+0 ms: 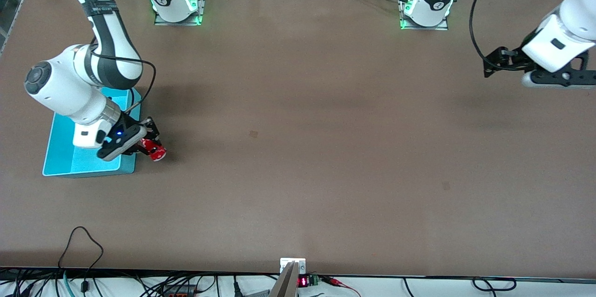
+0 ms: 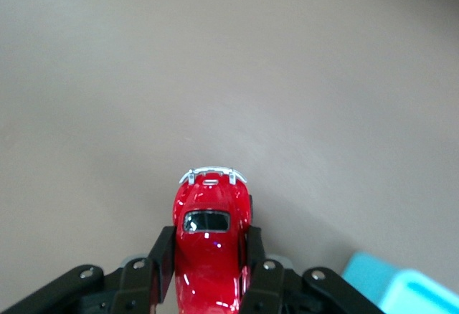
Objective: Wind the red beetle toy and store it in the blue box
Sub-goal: 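Lift the red car with the right gripper over the blue box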
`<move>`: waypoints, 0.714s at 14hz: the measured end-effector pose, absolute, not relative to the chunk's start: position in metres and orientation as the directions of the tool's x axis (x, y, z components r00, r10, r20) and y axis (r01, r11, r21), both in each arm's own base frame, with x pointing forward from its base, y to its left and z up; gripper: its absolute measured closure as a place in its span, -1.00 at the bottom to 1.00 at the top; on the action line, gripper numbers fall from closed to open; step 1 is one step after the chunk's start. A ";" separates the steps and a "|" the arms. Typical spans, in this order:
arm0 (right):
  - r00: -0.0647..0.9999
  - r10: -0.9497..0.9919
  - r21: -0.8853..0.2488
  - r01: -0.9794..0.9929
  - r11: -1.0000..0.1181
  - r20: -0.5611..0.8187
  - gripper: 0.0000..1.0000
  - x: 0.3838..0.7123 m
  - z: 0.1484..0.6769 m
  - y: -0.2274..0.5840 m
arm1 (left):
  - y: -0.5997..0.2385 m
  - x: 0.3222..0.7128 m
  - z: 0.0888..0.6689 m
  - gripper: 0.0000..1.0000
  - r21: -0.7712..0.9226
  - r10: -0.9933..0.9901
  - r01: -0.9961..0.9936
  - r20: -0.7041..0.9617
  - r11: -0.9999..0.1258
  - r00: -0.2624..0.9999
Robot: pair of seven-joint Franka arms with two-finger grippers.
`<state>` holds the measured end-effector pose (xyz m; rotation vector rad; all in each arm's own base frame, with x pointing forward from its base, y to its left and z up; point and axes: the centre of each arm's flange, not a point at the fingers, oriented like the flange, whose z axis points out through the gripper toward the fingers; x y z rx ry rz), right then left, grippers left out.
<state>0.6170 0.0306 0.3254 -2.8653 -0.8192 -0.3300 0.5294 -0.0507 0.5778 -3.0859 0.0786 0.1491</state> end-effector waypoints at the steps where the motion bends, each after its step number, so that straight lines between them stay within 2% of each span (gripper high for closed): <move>1: 0.876 0.427 -0.099 0.456 -0.884 0.223 0.13 0.616 0.324 0.014 | -0.060 0.527 0.577 -1.00 -0.052 -0.063 -0.069 -0.106 -0.996 0.992; 4: 0.946 0.279 -0.124 0.301 -0.946 0.166 0.13 0.613 0.327 -0.031 | -0.055 0.528 0.578 -1.00 -0.066 -0.057 -0.064 -0.104 -0.996 0.993; 10: 0.980 0.166 -0.097 0.177 -0.979 0.107 0.13 0.603 0.330 -0.113 | -0.041 0.532 0.589 -1.00 -0.066 -0.030 -0.036 -0.079 -0.997 0.996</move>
